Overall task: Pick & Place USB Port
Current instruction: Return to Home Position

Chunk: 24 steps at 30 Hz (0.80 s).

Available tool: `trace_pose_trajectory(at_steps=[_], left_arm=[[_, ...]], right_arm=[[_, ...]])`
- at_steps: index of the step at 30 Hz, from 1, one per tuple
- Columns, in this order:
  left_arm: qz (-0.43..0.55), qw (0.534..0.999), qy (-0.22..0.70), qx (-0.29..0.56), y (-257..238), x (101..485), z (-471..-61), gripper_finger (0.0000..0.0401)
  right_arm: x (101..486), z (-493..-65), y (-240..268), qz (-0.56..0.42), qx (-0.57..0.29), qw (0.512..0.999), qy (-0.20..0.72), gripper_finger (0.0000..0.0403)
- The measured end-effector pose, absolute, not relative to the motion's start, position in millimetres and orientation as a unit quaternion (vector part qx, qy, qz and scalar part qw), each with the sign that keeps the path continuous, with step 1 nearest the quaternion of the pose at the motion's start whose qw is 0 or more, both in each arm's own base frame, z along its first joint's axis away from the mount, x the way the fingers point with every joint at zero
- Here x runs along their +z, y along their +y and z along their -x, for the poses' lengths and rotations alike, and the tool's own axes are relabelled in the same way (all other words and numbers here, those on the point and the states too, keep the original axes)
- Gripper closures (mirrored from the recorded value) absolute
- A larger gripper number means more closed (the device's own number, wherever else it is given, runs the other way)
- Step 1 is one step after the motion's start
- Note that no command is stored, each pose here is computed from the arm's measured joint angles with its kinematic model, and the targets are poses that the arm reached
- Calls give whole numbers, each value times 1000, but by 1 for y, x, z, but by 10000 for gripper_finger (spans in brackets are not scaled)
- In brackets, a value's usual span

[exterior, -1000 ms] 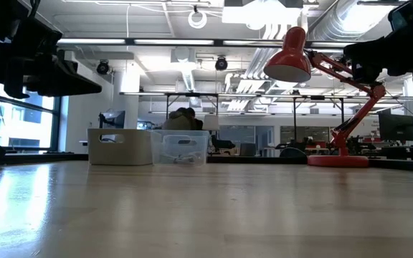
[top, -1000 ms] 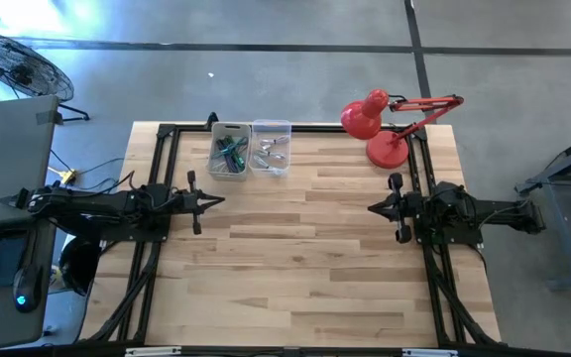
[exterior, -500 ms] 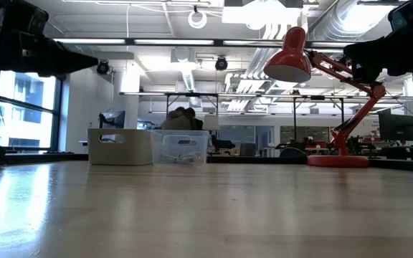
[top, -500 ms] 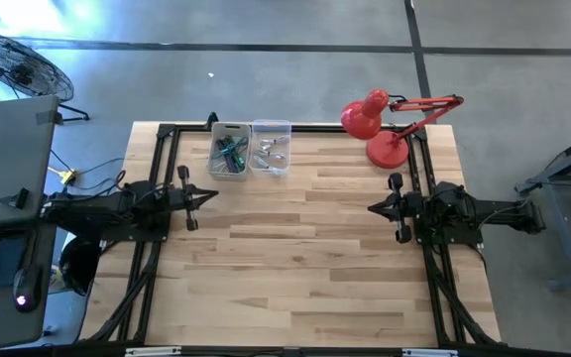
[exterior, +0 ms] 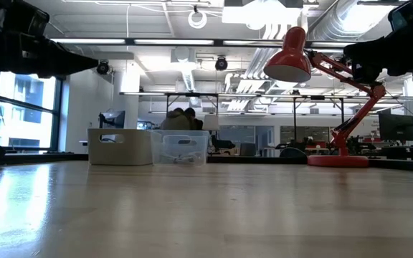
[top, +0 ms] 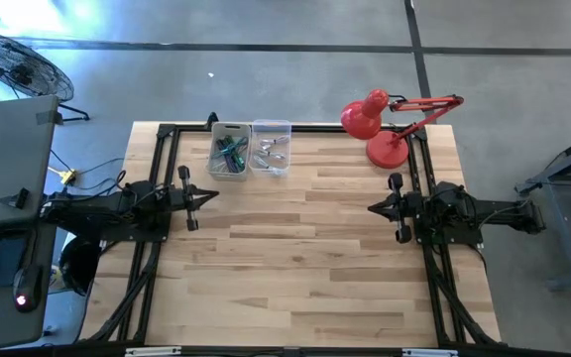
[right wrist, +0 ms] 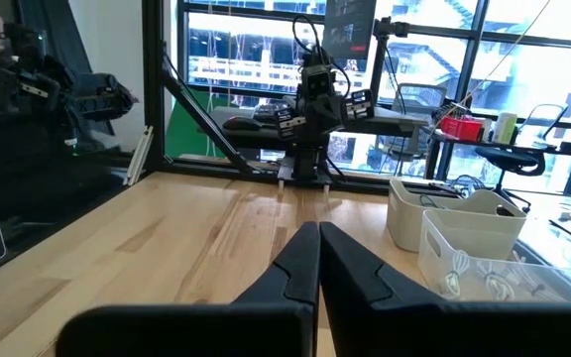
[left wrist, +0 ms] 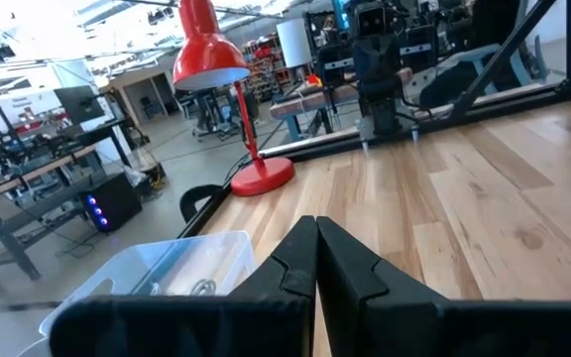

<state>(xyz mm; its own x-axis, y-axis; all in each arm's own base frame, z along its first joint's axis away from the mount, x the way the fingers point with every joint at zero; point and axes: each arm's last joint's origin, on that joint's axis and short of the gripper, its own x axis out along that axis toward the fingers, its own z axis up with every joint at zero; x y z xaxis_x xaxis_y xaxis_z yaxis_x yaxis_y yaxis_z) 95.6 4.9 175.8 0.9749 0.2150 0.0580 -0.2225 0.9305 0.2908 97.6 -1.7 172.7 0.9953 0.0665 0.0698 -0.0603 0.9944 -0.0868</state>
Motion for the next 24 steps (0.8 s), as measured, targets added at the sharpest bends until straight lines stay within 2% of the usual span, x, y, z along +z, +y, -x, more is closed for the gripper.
trace_pose_trajectory(at_steps=[24], left_arm=[[-150, 982, -6, 110, 5, 175, -96, 400]], right_arm=[[173, -98, -2, 42, 32, 998, -36, 402]])
